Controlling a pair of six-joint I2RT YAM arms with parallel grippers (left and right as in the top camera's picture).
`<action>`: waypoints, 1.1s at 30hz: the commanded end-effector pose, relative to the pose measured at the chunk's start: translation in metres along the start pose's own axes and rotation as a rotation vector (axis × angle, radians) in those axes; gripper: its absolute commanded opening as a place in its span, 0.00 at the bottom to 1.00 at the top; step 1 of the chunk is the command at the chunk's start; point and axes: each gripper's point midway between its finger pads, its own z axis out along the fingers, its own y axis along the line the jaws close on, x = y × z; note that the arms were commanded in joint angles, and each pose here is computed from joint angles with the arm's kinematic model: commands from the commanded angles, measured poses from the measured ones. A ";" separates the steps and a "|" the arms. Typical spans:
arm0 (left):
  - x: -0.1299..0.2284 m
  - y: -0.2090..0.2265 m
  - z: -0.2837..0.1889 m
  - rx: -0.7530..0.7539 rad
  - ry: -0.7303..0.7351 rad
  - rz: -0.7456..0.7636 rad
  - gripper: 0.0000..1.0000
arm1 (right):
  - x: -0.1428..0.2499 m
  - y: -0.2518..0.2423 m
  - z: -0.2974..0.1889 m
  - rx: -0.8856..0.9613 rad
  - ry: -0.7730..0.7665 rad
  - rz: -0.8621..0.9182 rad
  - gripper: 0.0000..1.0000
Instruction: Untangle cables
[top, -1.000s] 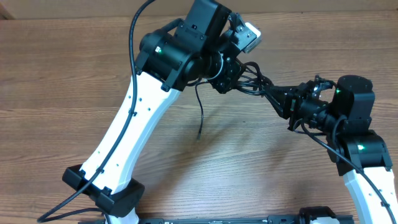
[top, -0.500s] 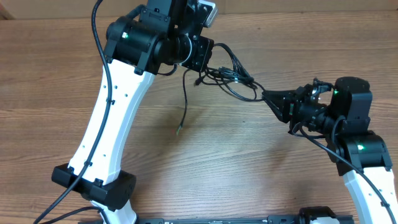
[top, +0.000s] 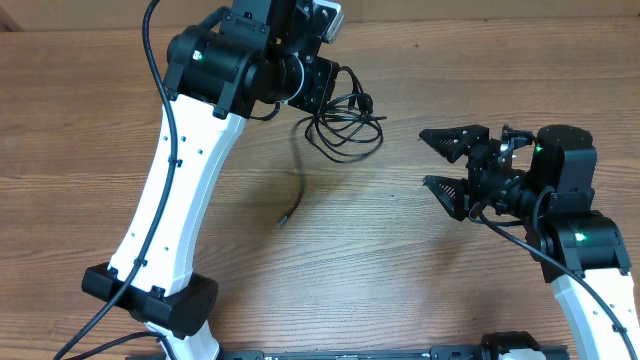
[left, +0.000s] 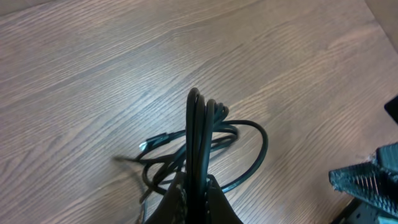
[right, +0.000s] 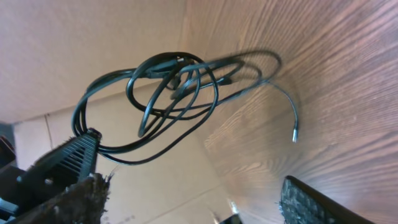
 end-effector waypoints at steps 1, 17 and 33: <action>-0.006 -0.025 -0.025 0.095 -0.060 0.139 0.04 | 0.000 0.002 -0.001 -0.004 -0.005 -0.025 0.93; 0.019 -0.066 -0.030 0.313 -0.015 0.425 0.04 | -0.003 0.024 -0.002 -0.077 -0.044 -0.701 1.00; 0.033 -0.145 -0.045 0.631 -0.108 0.719 0.04 | -0.006 0.029 -0.002 -0.085 -0.072 -0.844 1.00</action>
